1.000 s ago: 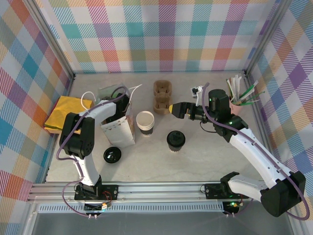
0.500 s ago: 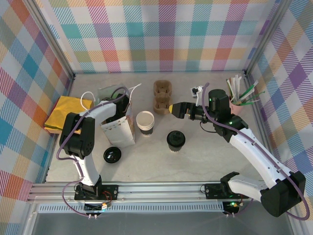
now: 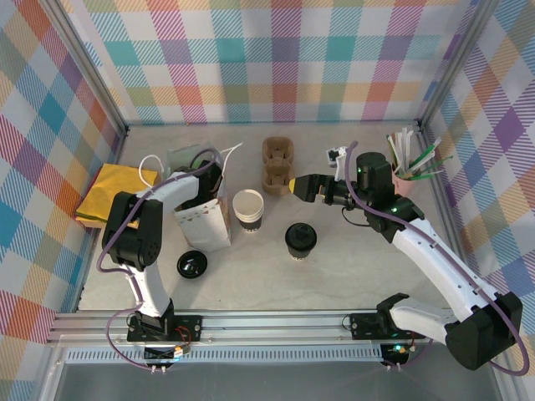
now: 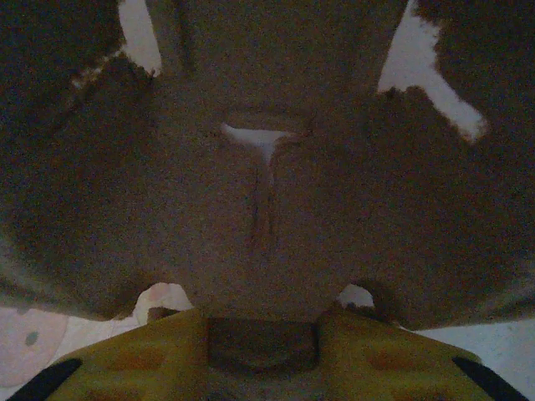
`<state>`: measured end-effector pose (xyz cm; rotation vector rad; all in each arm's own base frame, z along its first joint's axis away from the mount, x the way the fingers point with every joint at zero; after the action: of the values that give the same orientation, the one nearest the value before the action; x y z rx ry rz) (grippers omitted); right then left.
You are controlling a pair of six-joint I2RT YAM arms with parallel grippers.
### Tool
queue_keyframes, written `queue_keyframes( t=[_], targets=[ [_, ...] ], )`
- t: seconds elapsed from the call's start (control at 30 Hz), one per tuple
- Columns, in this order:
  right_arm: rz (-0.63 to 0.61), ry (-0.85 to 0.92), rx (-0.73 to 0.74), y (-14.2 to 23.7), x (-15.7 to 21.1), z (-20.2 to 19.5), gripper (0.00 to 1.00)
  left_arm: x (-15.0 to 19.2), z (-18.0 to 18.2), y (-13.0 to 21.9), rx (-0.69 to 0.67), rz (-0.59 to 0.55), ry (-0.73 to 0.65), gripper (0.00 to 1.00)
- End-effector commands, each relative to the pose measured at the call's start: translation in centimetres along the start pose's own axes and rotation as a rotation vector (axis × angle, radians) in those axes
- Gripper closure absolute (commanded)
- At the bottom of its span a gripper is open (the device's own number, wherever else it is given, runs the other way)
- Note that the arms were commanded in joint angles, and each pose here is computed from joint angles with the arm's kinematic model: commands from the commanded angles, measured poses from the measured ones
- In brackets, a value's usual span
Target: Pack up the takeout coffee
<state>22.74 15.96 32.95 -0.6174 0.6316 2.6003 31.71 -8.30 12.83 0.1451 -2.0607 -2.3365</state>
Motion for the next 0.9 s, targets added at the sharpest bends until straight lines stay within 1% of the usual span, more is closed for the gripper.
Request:
queue_keyframes(
  t=[0.0,0.87],
  targets=[
    [-0.003,0.025,-0.001,0.47,0.28,0.24,0.01,0.94,0.29,-3.32,-0.036,0.103,-0.014,0.63],
    [-0.007,0.032,-0.001,0.66,0.26,0.4,0.01,0.59,0.21,-3.3,-0.044,0.107,-0.015,0.62]
  ],
)
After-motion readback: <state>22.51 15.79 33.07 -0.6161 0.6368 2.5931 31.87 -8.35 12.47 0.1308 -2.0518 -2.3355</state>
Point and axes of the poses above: each hand's point on the last joint's axis, 136 mm out from that joint toward the fingers, its own y axis back along the fingers, its own z axis along the line the jaws close on, x = y × z, the point moved 10 cm from there along y, back along the fingers, and after that the axes turned 12 degrees about -y, right-handed, at the moved point
